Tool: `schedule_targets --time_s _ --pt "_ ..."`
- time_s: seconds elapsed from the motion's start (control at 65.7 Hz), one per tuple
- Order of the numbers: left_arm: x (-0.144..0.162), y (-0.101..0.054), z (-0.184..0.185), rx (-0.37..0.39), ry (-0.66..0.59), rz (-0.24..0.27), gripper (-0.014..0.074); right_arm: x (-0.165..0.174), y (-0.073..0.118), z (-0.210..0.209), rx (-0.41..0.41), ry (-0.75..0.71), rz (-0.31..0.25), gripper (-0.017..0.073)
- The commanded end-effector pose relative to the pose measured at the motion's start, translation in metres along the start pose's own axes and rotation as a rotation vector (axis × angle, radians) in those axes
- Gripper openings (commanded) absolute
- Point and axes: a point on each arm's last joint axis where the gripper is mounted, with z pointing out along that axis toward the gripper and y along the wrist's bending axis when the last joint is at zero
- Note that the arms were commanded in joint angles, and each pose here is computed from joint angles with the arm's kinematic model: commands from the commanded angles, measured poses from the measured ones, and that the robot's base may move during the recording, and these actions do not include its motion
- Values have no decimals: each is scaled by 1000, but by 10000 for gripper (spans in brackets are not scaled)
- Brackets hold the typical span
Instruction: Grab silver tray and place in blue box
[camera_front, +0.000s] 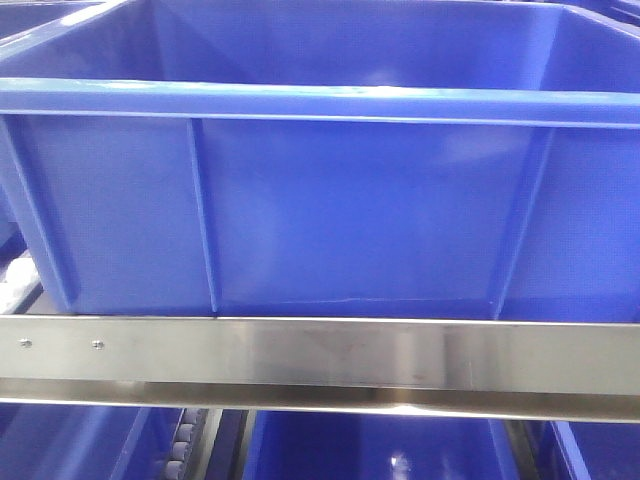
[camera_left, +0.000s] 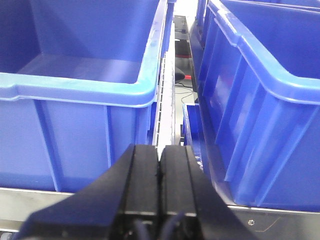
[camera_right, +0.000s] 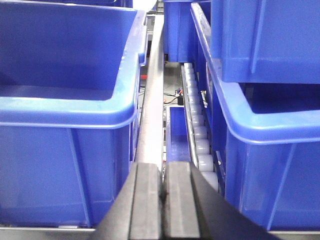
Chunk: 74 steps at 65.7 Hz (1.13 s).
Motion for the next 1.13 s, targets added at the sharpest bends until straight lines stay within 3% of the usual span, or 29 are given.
schedule_targets --time_s 0.0,1.112 --pt "-11 0 -2 0 -115 -7 -105 -8 1 -2 -3 -108 -11 51" --pt "-11 0 -2 0 -115 -7 -105 -8 1 -2 -3 -108 -11 51"
